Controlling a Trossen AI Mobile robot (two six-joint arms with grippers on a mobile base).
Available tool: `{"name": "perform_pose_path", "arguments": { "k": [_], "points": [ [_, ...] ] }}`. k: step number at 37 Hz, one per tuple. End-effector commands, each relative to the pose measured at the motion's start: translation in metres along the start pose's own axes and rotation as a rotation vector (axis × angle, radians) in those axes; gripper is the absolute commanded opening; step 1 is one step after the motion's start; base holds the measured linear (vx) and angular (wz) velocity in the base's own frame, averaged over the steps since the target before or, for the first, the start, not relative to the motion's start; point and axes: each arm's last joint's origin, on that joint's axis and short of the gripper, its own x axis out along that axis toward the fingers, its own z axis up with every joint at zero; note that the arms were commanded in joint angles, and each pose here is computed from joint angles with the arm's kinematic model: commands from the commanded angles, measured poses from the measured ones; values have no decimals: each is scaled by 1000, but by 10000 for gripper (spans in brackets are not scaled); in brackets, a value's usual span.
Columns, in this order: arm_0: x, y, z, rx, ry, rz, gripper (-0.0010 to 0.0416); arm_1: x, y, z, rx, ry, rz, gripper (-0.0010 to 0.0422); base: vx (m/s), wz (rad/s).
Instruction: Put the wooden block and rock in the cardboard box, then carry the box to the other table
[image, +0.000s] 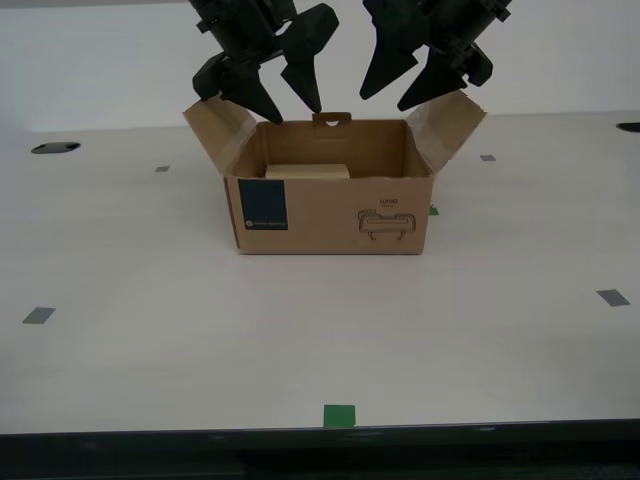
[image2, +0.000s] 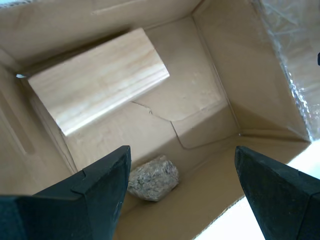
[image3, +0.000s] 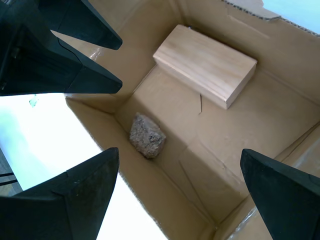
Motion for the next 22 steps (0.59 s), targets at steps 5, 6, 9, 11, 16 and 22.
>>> {"name": "perform_pose_path", "arguments": {
  "k": [5,6,9,11,16,22],
  "points": [
    [-3,2,-2,12,20,4,315,-1,-1,-2,-7,23,-2,279,0,0],
    [-4,2,-2,14,24,5,313,-2,-1,-3,-11,33,-1,279,0,0],
    [-10,5,-3,16,27,3,311,-4,-1,-5,-20,68,4,279,0,0],
    [-15,8,-2,13,24,-1,312,-6,-1,-5,-20,84,5,279,0,0],
    [-30,16,-1,3,4,-7,314,-14,-4,-1,-2,92,6,279,0,0],
    [-53,27,-1,3,9,-59,307,-31,-11,8,27,88,4,279,0,0]
  ]
}}
